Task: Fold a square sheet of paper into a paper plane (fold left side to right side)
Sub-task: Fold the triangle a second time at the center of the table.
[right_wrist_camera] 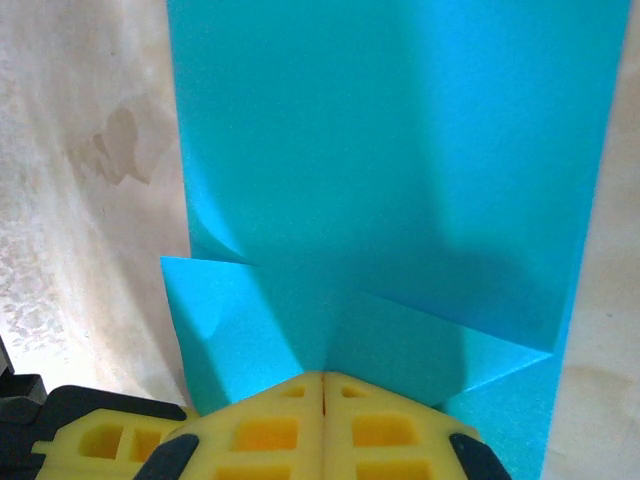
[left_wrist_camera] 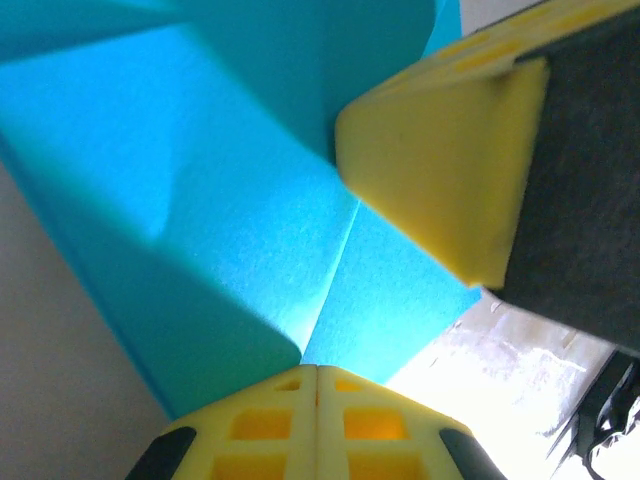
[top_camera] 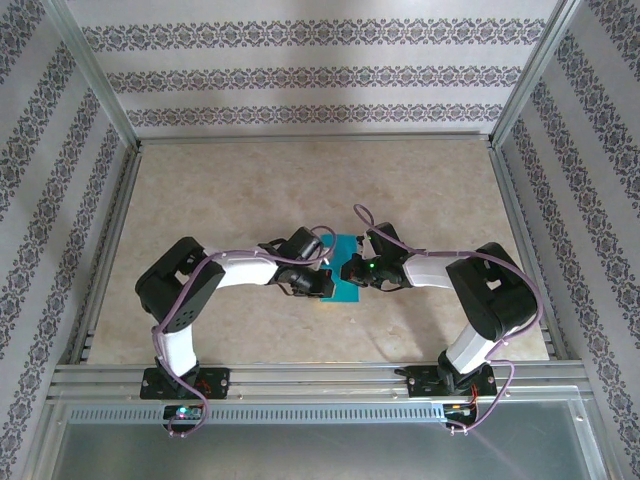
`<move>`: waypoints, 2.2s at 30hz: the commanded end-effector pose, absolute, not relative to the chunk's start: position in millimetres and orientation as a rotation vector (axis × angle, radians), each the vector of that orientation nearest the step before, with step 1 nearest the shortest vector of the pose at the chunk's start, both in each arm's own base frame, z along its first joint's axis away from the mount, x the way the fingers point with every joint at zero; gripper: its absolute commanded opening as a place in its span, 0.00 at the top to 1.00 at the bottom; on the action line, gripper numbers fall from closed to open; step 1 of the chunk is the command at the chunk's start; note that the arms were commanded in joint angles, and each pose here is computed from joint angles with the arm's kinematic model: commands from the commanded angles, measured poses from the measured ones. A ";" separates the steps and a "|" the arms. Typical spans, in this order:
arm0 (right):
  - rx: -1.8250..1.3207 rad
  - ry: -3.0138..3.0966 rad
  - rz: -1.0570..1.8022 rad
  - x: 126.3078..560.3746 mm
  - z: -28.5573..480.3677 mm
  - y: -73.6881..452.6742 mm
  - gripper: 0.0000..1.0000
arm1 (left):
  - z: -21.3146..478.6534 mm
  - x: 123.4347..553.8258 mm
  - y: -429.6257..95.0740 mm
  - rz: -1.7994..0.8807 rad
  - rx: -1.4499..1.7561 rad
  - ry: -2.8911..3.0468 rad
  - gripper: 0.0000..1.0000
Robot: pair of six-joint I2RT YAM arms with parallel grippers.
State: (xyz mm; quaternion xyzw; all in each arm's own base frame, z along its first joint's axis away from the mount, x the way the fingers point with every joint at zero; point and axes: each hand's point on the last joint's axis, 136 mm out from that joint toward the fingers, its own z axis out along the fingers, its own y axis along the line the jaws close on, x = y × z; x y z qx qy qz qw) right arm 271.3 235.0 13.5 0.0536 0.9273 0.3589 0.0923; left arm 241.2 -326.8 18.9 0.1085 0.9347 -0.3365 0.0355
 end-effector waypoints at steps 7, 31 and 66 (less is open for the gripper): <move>0.238 2.886 0.867 257.1 -23.3 207.1 1.00 | 4.3 215.6 -297.9 -0.940 0.294 2.994 1.00; 0.212 2.868 0.906 262.7 -14.8 214.5 1.00 | 33.7 222.7 -301.2 -1.015 0.272 2.881 1.00; 0.217 2.879 0.899 259.7 -19.2 215.6 1.00 | 19.7 277.9 -338.5 -1.069 0.296 2.832 1.00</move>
